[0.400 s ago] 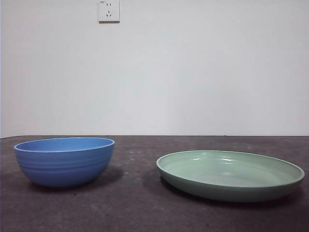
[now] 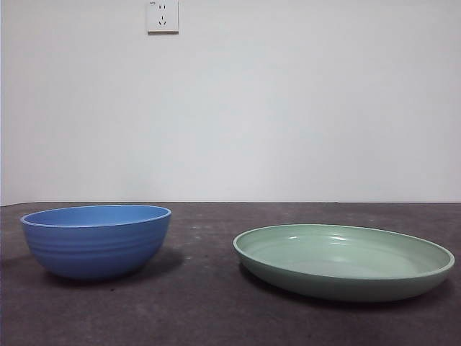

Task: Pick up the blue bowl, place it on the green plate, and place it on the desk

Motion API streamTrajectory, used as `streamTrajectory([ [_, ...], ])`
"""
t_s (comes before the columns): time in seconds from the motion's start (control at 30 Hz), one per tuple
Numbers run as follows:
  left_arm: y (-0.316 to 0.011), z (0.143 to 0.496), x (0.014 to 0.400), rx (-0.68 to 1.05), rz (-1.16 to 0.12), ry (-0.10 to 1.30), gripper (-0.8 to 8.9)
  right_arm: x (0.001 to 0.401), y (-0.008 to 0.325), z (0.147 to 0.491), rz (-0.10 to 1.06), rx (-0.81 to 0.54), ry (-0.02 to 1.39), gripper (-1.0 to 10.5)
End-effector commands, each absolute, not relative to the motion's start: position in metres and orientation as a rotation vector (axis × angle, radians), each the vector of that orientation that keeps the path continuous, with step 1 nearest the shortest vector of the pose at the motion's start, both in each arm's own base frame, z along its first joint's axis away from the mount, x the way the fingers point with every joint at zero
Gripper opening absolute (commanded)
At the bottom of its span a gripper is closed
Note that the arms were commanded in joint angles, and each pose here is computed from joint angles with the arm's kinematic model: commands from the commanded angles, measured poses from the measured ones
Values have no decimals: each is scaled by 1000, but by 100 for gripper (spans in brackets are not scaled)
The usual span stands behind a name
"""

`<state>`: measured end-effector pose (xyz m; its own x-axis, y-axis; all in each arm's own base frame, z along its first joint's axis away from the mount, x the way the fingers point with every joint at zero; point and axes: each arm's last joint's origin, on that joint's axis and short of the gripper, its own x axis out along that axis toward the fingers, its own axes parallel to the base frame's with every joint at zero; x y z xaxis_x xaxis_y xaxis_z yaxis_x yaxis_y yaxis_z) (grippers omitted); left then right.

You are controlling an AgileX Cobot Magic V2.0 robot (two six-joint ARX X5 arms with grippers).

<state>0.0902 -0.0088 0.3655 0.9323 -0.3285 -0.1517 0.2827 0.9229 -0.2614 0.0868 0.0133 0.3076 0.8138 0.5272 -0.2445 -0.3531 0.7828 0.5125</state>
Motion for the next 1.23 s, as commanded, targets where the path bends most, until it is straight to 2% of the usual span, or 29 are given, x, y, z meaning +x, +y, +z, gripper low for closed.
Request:
streamTrajectory([
  [0.03,-11,384,91,-257,-388,239,17,89,15,323,576,443,435,12],
  [0.17,-14,396,99,-292,-487,353,18,93,16,335,613,396,522,12],
  [0.27,-15,398,107,-288,-543,386,18,97,16,337,620,355,577,12],
  [0.47,-15,394,117,-258,-554,426,20,106,17,335,632,337,614,13],
  [0.73,-15,392,119,-260,-552,443,29,108,17,338,641,315,570,19],
  [0.8,-15,392,119,-260,-552,445,35,108,17,339,642,312,562,101],
  [0.83,-15,392,119,-261,-552,446,56,108,17,339,642,311,561,174],
  [0.9,-15,392,119,-261,-552,446,161,108,17,339,642,311,561,325],
  [0.97,-15,392,119,-250,-554,442,369,108,17,339,642,311,561,435],
  [1.03,-15,392,119,-238,-557,439,553,108,17,339,642,311,561,478],
  [1.07,-15,392,119,-237,-557,438,600,108,17,339,642,311,561,480],
  [1.23,-15,391,119,-237,-556,440,607,108,17,339,642,311,560,480],
])
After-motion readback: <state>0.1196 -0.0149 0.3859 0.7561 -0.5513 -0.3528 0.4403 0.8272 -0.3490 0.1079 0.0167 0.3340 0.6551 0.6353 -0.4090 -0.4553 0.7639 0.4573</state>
